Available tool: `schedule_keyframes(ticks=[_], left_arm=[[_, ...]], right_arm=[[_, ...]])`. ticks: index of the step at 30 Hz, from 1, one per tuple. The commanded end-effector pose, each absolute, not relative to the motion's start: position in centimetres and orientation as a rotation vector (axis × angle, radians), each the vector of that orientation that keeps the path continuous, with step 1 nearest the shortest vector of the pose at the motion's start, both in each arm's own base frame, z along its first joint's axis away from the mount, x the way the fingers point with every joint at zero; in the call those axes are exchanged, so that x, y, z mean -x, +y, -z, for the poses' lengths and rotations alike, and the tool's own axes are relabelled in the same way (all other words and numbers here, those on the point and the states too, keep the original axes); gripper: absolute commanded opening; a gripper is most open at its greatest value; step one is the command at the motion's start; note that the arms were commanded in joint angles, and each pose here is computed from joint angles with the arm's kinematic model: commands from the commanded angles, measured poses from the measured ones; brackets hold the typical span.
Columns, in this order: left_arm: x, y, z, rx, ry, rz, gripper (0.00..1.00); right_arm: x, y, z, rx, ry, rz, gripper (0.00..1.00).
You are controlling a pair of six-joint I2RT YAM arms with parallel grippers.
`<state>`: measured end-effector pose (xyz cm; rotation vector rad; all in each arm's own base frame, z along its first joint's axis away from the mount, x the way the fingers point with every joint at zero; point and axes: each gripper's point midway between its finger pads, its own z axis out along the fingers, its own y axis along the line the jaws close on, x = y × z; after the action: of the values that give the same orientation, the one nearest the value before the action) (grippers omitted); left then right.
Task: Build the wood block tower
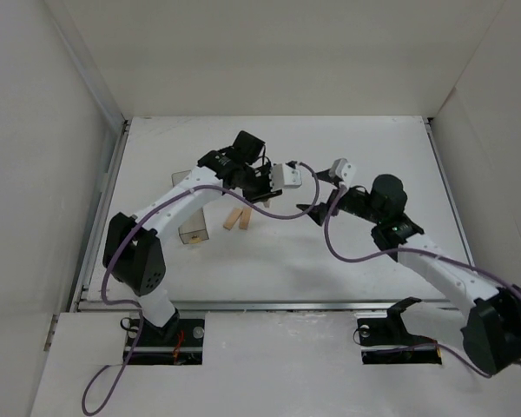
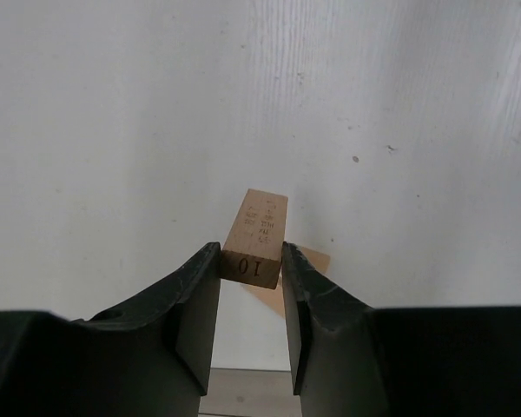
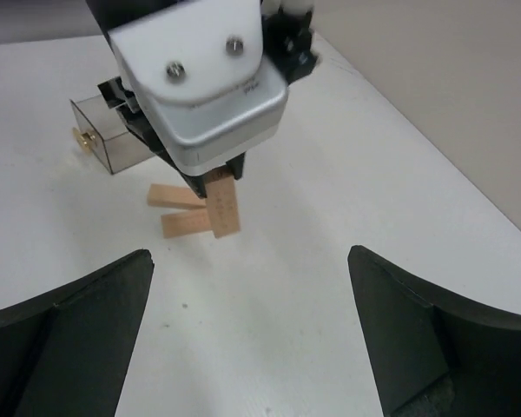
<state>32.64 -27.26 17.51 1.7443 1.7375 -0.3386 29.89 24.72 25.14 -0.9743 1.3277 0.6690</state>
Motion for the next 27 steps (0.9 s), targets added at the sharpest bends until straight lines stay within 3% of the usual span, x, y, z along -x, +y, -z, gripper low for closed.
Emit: schedule_keyframes(ticks=[1, 6, 19, 27], left_arm=[[-33.8, -27.6, -16.2, -1.717, 1.721, 0.3, 0.0], [-34.3, -27.9, -12.0, -1.721, 1.847, 0.332, 0.0], [-33.9, -27.9, -8.1, -1.738, 1.889, 0.338, 0.0], [-33.5, -28.6, -7.8, -1.716, 1.944, 0.29, 0.15]], right_arm=[[-28.7, 22.4, -24.9, 0.955, 1.35, -0.587, 1.0], [-26.7, 20.4, -24.9, 0.955, 1.375, -0.532, 1.0], [-25.2, 17.4, -24.9, 0.878, 1.418, -0.423, 1.0], [-25.8, 17.7, -24.3, 0.884, 1.443, -0.428, 1.0]])
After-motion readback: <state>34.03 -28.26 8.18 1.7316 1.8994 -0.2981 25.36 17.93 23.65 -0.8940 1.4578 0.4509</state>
